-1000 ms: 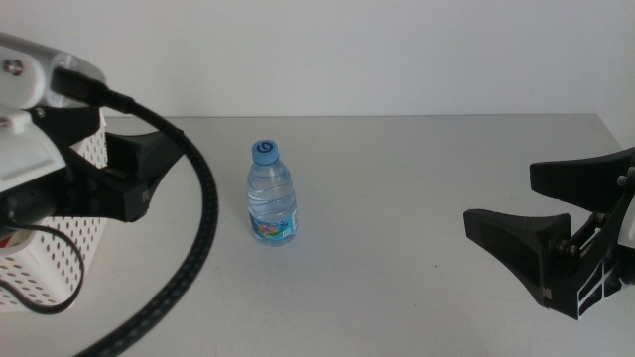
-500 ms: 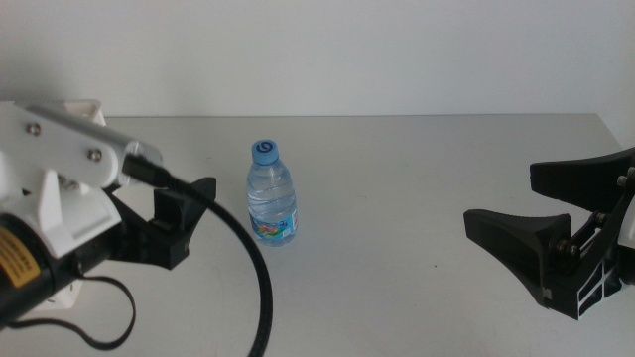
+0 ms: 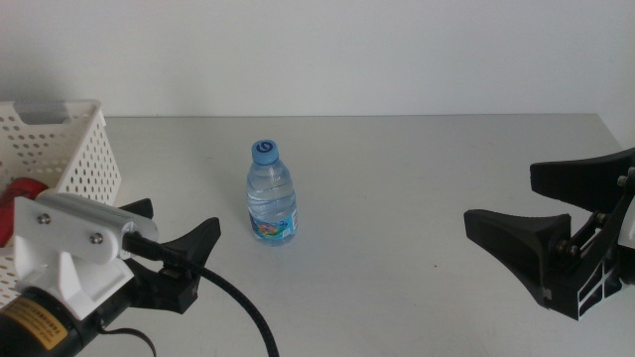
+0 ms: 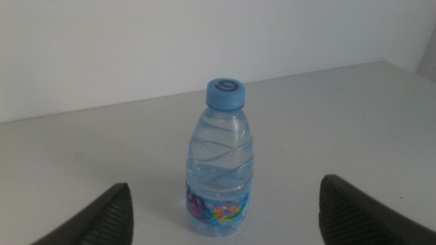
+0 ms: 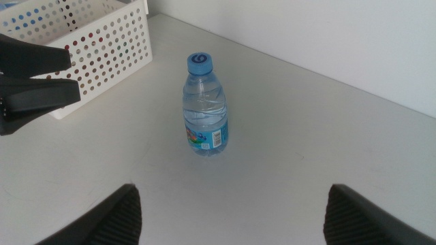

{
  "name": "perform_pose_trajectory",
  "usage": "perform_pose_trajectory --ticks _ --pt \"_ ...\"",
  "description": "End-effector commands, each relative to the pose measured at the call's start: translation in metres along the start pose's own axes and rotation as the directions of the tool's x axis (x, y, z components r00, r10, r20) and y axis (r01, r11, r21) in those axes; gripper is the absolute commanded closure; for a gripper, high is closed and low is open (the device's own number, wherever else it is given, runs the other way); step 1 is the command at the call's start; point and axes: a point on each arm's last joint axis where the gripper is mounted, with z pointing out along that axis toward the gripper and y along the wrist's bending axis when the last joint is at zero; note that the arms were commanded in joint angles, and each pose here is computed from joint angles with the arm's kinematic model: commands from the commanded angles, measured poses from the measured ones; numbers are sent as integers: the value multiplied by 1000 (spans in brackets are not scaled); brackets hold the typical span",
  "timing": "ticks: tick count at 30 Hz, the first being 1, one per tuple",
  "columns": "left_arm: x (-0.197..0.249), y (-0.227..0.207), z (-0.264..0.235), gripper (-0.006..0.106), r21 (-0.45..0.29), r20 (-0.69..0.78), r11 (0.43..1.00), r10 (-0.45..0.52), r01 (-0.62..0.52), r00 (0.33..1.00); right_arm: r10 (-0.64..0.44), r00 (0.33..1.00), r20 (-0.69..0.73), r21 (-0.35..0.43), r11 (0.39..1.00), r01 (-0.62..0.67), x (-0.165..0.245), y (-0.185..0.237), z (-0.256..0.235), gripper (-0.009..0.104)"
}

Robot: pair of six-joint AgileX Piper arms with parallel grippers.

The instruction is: Use arms to grab the bottles and put them into the dustbin to the left of the table.

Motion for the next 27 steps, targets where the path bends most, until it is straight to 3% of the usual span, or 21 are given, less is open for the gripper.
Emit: perform_pose_trajectory --ticks 1,5,12,27 --pt "-12 -2 4 7 8 93 1000 -4 3 996 -17 995 101 4 1000 17 -15 0 -5 24" --pt "-6 -1 13 7 2 69 1000 -2 2 998 -17 995 101 4 1000 17 -15 0 -5 24" --pt "-3 -1 35 7 11 178 1000 10 -12 984 -17 995 101 4 1000 17 -15 0 -5 24" --pt "0 -8 128 7 43 94 999 26 -30 995 -17 995 101 4 1000 17 -15 0 -5 24"
